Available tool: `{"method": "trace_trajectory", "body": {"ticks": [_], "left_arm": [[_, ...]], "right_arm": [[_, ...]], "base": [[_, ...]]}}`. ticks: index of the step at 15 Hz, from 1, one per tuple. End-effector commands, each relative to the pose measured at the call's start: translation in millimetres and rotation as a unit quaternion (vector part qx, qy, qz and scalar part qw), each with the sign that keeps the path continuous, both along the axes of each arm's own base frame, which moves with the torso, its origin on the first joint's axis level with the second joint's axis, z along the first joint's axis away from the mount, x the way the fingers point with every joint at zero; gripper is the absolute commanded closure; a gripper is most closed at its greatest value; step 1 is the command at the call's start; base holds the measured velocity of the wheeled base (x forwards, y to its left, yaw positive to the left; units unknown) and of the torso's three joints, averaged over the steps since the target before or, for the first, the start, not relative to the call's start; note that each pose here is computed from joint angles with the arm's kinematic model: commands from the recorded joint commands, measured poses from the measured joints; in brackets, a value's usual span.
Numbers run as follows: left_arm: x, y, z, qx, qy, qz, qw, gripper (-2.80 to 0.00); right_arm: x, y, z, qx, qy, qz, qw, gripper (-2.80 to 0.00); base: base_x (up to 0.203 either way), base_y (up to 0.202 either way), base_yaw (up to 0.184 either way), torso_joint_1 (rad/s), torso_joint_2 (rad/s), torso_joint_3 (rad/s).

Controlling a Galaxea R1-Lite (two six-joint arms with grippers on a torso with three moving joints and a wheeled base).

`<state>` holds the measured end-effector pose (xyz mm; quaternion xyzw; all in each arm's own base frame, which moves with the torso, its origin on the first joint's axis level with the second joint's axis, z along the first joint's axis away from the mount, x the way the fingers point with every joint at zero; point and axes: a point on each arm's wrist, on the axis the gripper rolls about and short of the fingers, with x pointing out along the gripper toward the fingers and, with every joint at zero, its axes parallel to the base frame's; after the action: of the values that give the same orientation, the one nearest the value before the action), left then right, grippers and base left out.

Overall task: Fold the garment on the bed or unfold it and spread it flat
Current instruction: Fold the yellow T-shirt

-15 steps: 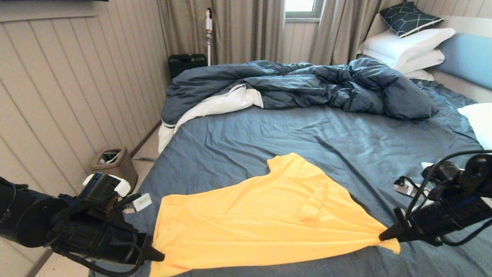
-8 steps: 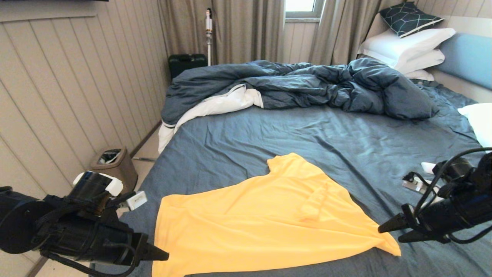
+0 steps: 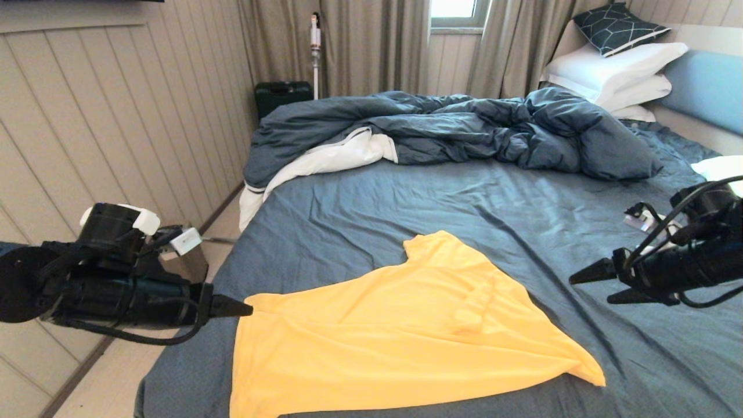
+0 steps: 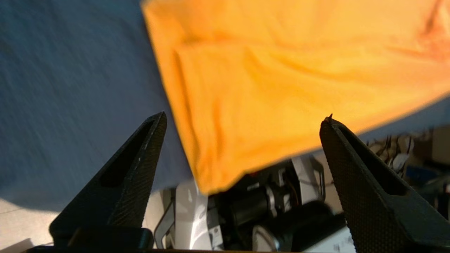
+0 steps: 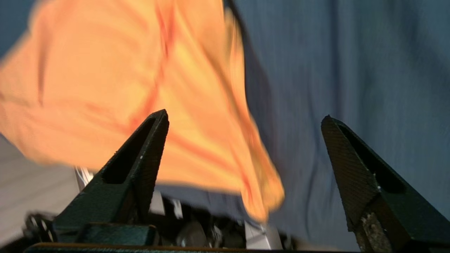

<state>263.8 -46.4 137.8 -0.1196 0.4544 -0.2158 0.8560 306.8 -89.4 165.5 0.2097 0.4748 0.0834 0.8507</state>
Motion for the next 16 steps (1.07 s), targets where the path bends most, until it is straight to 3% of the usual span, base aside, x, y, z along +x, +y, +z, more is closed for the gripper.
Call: {"method": "trace_trajectory", "body": {"ticks": [1,2,6,10,13,16], "left_arm": [[30,5,-20,-0.001,0.031,0.019,0.9994,0.0],[40,8,-22,-0.004,0.03,0.027,0.9992,0.0],[66,14,-22,-0.014,0.022,0.051,0.9984,0.0],[75,35,-28,-0.021,0.015,0.088,0.9958,0.0],[73,56,-29,-0.048,0.021,0.115,0.9919,0.0],[68,62,-31,-0.082,0.043,0.128,0.9875,0.0]], "right_arm": [[31,2,-4,0.011,-0.002,-0.001,1.0,-2.8],[43,7,-7,0.015,-0.003,0.003,1.0,0.0],[80,24,-19,0.016,-0.007,0.031,0.999,0.0],[82,33,-15,0.02,-0.011,0.039,0.999,0.0],[80,37,-5,0.041,-0.005,0.007,0.999,0.0],[65,36,4,0.07,0.052,-0.036,0.996,0.0]], "base": [[0.0,0.0,0.0,0.0,0.0,0.0],[0.0,0.0,0.0,0.0,0.0,0.0],[0.0,0.0,0.0,0.0,0.0,0.0],[0.0,0.0,0.0,0.0,0.0,0.0],[0.0,0.0,0.0,0.0,0.0,0.0],[0.0,0.0,0.0,0.0,0.0,0.0]]}}
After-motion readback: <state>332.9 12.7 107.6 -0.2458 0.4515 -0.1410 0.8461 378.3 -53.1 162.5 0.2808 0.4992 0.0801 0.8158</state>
